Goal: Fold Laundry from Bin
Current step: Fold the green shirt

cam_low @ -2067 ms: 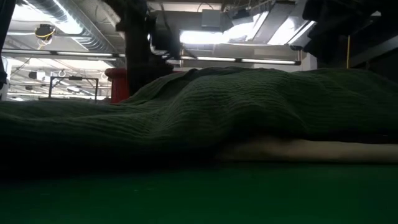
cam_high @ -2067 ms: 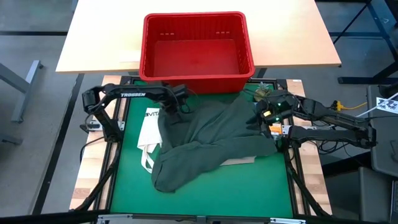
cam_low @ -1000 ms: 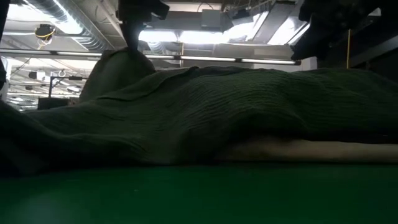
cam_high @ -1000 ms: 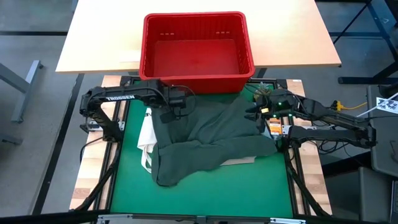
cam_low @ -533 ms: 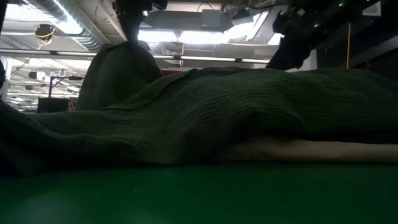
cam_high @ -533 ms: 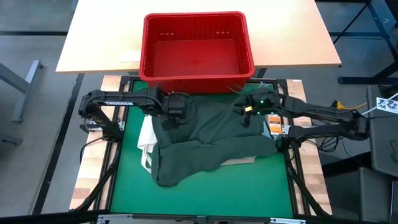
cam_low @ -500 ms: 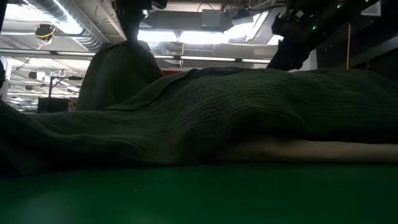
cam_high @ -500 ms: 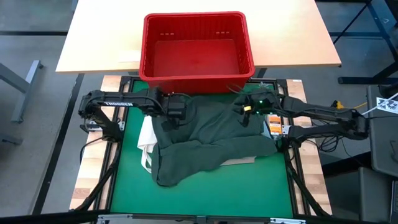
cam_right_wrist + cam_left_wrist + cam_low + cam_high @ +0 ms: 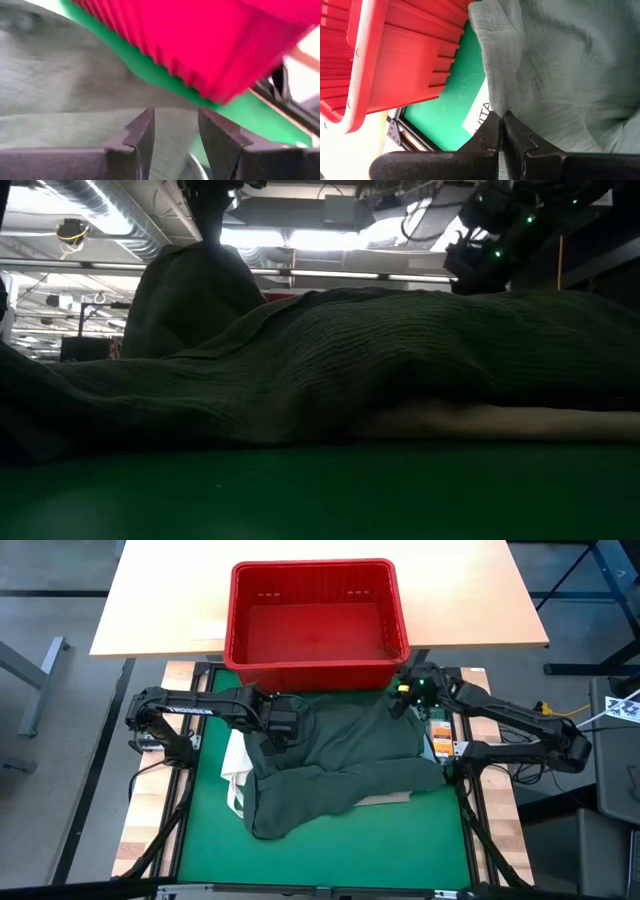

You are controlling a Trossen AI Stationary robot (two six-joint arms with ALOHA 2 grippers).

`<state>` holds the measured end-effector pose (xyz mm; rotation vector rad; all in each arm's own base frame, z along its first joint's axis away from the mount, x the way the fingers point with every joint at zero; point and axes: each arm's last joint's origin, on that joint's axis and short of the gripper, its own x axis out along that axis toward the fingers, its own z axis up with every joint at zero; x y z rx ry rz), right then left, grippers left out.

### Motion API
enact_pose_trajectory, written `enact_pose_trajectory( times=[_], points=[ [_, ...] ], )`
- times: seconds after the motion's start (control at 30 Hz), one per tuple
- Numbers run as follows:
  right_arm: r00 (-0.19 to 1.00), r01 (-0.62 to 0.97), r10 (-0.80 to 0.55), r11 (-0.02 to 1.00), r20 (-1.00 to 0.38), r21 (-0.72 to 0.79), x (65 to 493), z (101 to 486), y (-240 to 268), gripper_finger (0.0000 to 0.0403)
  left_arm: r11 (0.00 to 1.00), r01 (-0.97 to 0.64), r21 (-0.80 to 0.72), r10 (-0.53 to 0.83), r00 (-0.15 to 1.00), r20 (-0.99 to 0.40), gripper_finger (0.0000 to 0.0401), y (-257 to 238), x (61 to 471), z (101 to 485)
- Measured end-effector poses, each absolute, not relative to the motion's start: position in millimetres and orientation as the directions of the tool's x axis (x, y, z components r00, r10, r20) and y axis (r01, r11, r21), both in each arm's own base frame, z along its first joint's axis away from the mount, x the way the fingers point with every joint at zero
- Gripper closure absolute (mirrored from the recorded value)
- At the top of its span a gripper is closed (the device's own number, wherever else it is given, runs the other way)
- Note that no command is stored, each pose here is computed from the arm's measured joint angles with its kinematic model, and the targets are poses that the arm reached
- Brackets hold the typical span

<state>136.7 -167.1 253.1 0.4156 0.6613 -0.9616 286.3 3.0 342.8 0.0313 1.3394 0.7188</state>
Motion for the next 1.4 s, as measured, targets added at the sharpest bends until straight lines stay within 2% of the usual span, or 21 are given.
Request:
enact_pose_trajectory(
  times=[0.43,0.93,1.07,1.23,1.3,1.4],
  points=[
    [0.443,0.871,-0.481,0.43,-0.756,0.237,103,245,-180,0.0251,0.787,-0.456,0.415,0.489,0.051,-0.871,0.0401,3,286,343],
    [0.568,0.793,-0.351,0.476,-0.745,0.38,122,220,-201,0.0253,0.789,-0.453,0.415,0.487,0.051,-0.872,0.0401,3,286,343],
    [0.56,0.797,-0.353,0.476,-0.749,0.372,121,219,-201,0.0287,0.789,-0.453,0.415,0.487,0.051,-0.872,0.0401,3,286,343],
    [0.551,0.796,-0.364,0.499,-0.751,0.343,121,219,-202,0.0383,0.791,-0.439,0.426,0.499,0.06,-0.864,0.0401,-2,286,343],
    [0.552,0.793,-0.377,0.513,-0.744,0.328,122,220,-203,0.0392,0.794,-0.423,0.437,0.51,0.07,-0.857,0.0401,-7,286,343],
    [0.56,0.788,-0.39,0.523,-0.731,0.324,122,225,-204,0.038,0.81,-0.388,0.44,0.507,0.088,-0.857,0.0401,-17,286,343]
  ],
)
